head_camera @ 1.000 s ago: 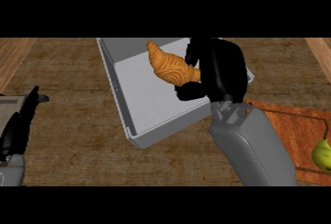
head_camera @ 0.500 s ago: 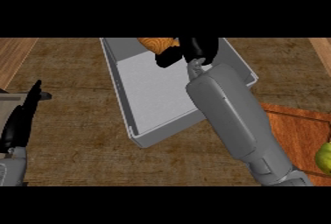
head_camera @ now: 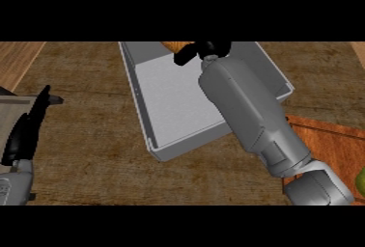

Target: Pick the croissant from the cutting board and place it in the cardboard box

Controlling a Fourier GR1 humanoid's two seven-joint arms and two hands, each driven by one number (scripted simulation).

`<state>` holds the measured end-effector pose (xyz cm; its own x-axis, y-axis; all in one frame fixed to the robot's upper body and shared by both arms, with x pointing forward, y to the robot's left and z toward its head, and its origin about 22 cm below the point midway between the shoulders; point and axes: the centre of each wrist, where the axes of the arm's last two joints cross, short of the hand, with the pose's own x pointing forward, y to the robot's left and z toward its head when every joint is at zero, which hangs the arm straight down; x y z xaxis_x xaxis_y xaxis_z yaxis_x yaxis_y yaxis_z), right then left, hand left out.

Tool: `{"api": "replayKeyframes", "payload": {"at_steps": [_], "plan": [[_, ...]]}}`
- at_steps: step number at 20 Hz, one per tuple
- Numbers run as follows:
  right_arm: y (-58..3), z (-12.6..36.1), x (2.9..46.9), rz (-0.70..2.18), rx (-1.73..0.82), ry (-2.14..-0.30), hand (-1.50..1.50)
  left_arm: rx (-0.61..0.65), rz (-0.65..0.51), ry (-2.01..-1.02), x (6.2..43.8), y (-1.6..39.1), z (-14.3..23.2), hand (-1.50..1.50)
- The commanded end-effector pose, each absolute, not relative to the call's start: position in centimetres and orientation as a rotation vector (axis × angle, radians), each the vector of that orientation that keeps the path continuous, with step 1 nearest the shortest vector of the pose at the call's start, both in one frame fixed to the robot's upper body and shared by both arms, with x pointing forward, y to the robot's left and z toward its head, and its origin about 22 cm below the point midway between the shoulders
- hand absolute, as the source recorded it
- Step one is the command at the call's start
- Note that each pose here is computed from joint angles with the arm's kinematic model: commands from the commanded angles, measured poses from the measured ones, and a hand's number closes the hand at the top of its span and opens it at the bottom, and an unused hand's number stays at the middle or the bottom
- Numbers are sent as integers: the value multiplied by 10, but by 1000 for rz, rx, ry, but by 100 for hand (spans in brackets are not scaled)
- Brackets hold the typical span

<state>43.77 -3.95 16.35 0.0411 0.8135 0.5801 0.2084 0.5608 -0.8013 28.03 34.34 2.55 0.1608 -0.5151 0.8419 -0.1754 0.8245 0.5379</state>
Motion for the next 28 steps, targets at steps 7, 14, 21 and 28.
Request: {"api": "replayKeyframes", "payload": {"at_steps": [7, 14, 21, 28], "plan": [[-58, 131, 451, 441, -797, -1366, -150, 581, -302, -1423, 294, 329, 29, 0], [-51, 147, 454, 347, -811, -1557, -150, 595, -292, -1439, 298, 325, 35, 0], [-68, 140, 454, 50, -751, -1708, -150, 612, -253, -1405, 284, 343, 19, 0], [-100, 142, 458, -18, -621, -1763, -150, 638, -227, -1367, 277, 351, 24, 0]]}}
